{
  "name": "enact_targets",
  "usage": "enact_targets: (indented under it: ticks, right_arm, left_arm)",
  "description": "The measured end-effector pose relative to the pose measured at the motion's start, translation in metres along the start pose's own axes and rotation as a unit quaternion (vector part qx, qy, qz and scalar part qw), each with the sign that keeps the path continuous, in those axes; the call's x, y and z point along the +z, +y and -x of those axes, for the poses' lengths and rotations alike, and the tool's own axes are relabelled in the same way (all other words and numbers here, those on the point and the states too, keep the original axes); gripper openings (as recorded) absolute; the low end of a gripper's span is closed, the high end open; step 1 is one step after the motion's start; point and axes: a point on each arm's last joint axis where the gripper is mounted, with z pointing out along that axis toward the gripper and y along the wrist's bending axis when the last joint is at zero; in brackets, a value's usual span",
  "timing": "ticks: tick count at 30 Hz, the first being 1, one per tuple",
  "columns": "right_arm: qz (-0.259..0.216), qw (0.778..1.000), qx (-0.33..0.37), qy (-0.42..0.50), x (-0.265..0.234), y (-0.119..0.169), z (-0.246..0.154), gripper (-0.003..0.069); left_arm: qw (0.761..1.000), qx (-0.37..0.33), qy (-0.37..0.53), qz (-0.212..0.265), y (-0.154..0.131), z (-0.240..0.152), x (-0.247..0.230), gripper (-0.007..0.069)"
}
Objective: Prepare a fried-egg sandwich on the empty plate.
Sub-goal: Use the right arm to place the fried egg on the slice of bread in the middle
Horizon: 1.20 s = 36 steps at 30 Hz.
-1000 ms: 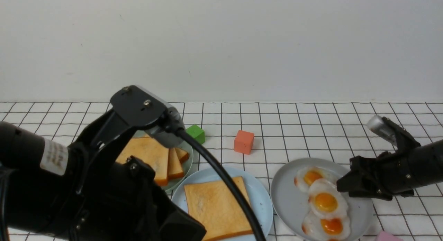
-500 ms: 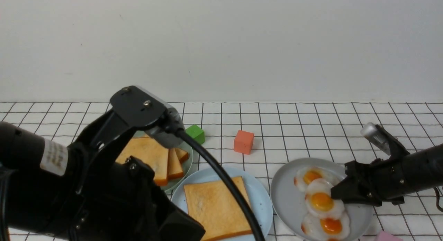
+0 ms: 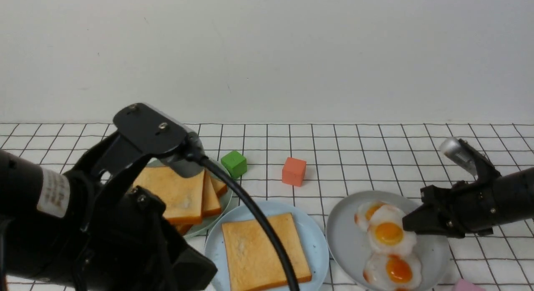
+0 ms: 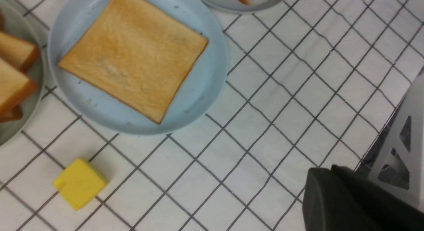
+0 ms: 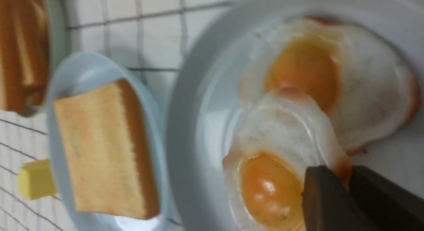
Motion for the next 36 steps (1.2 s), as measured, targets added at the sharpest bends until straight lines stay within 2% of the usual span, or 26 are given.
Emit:
enact_targets:
  ticks: [5, 7, 8, 9, 12, 15, 22, 25, 27, 28, 29, 30, 32, 33, 36]
  right_arm:
    - [0.072, 0.997, -0.013, -0.034, -0.015, 0.045, 0.002, 0.0101]
    - [0.114, 0.993, -0.032, -0.025, -0.003, 0.078, -0.006, 0.0101]
    - [0.117, 0.992, -0.038, -0.020, -0.001, 0.080, -0.008, 0.0101]
    - [0.131, 0.990, -0.057, -0.007, 0.013, 0.100, -0.017, 0.0101]
    - [0.126, 0.989, -0.082, 0.007, 0.039, 0.124, -0.033, 0.0101]
    - [0.100, 0.989, -0.105, 0.014, 0.069, 0.137, -0.041, 0.0101]
    - [0.084, 0.991, -0.099, 0.035, 0.109, 0.137, -0.038, 0.0112]
    - [0.075, 0.992, -0.090, 0.050, 0.119, 0.130, -0.040, 0.0202]
    - [0.069, 0.990, -0.106, 0.056, 0.119, 0.129, -0.040, 0.0307]
    - [0.069, 0.990, -0.108, 0.057, 0.119, 0.129, -0.041, 0.0317]
    - [0.066, 0.989, -0.120, 0.058, 0.117, 0.129, -0.040, 0.0388]
    - [0.066, 0.987, -0.132, 0.057, 0.112, 0.129, -0.038, 0.0446]
    - [0.067, 0.986, -0.141, 0.054, 0.105, 0.131, -0.035, 0.0498]
    - [0.071, 0.985, -0.149, 0.048, 0.092, 0.134, -0.030, 0.0551]
    - [0.083, 0.980, -0.176, 0.042, 0.055, 0.149, -0.023, 0.0614]
  left_arm:
    - [0.999, -0.022, -0.015, 0.029, -0.001, -0.015, -0.028, 0.0031]
    - [0.998, -0.042, -0.024, 0.040, -0.001, -0.027, -0.040, 0.0034]
    - [0.998, -0.047, -0.023, 0.042, -0.001, -0.029, -0.042, 0.0035]
    - [0.997, -0.056, -0.034, 0.046, -0.002, -0.040, -0.048, 0.0036]
    - [0.995, -0.072, -0.045, 0.047, -0.002, -0.058, -0.053, 0.0038]
    - [0.994, -0.087, -0.056, 0.046, -0.002, -0.072, -0.056, 0.0039]
    - [0.992, -0.101, -0.056, 0.048, -0.002, -0.080, -0.057, 0.0039]
    - [0.992, -0.101, -0.055, 0.048, -0.002, -0.080, -0.057, 0.0039]
    - [0.992, -0.101, -0.060, 0.048, -0.002, -0.080, -0.057, 0.0039]
    - [0.992, -0.101, -0.060, 0.048, -0.002, -0.080, -0.057, 0.0039]
    - [0.991, -0.101, -0.070, 0.047, -0.002, -0.078, -0.057, 0.0039]
    - [0.990, -0.100, -0.083, 0.046, -0.002, -0.075, -0.057, 0.0041]
    - [0.989, -0.099, -0.100, 0.045, -0.002, -0.072, -0.058, 0.0042]
    - [0.987, -0.099, -0.122, 0.044, -0.001, -0.068, -0.059, 0.0043]
    - [0.981, -0.108, -0.155, 0.045, 0.001, -0.058, -0.056, 0.0047]
